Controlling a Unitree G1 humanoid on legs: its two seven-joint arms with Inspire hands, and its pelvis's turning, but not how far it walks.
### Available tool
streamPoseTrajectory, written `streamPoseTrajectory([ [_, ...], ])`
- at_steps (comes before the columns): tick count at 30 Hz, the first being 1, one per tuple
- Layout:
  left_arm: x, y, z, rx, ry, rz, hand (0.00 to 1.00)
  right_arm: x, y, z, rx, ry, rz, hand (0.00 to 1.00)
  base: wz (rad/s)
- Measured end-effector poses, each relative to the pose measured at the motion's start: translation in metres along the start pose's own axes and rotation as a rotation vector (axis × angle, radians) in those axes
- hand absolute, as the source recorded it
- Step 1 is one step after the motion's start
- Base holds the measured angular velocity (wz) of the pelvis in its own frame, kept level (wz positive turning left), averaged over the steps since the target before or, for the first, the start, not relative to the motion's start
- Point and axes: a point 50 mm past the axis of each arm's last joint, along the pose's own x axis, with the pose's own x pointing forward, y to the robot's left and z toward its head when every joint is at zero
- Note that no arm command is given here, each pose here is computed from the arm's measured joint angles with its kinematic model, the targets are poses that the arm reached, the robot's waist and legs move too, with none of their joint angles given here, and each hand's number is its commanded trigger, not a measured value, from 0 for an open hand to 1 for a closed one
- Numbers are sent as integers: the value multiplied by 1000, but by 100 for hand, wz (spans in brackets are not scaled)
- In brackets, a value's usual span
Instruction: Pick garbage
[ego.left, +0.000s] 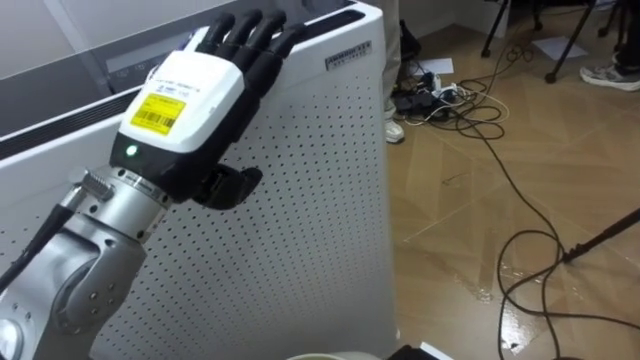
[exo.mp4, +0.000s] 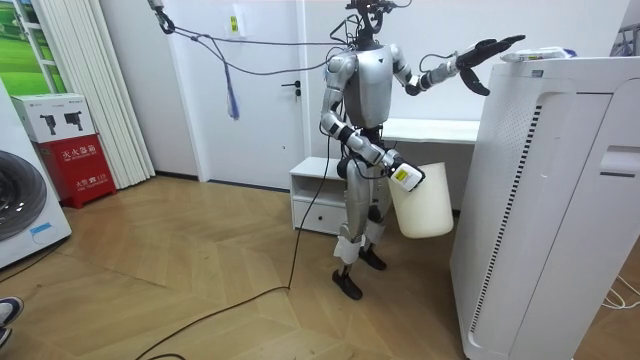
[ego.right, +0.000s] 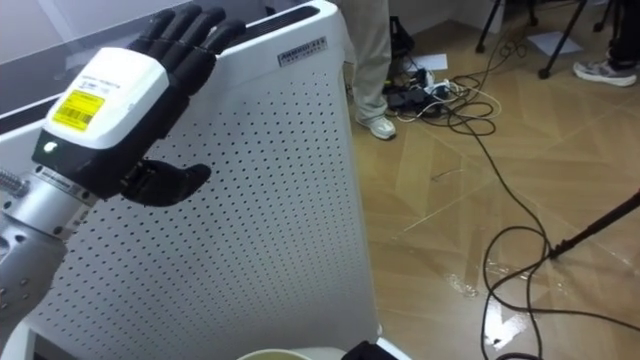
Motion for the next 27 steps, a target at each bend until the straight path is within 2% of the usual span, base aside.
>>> streamPoseTrajectory([
  [27, -1, 4, -4, 26, 6, 14, 0, -2, -3, -2, -10, 9, 4, 100, -2],
])
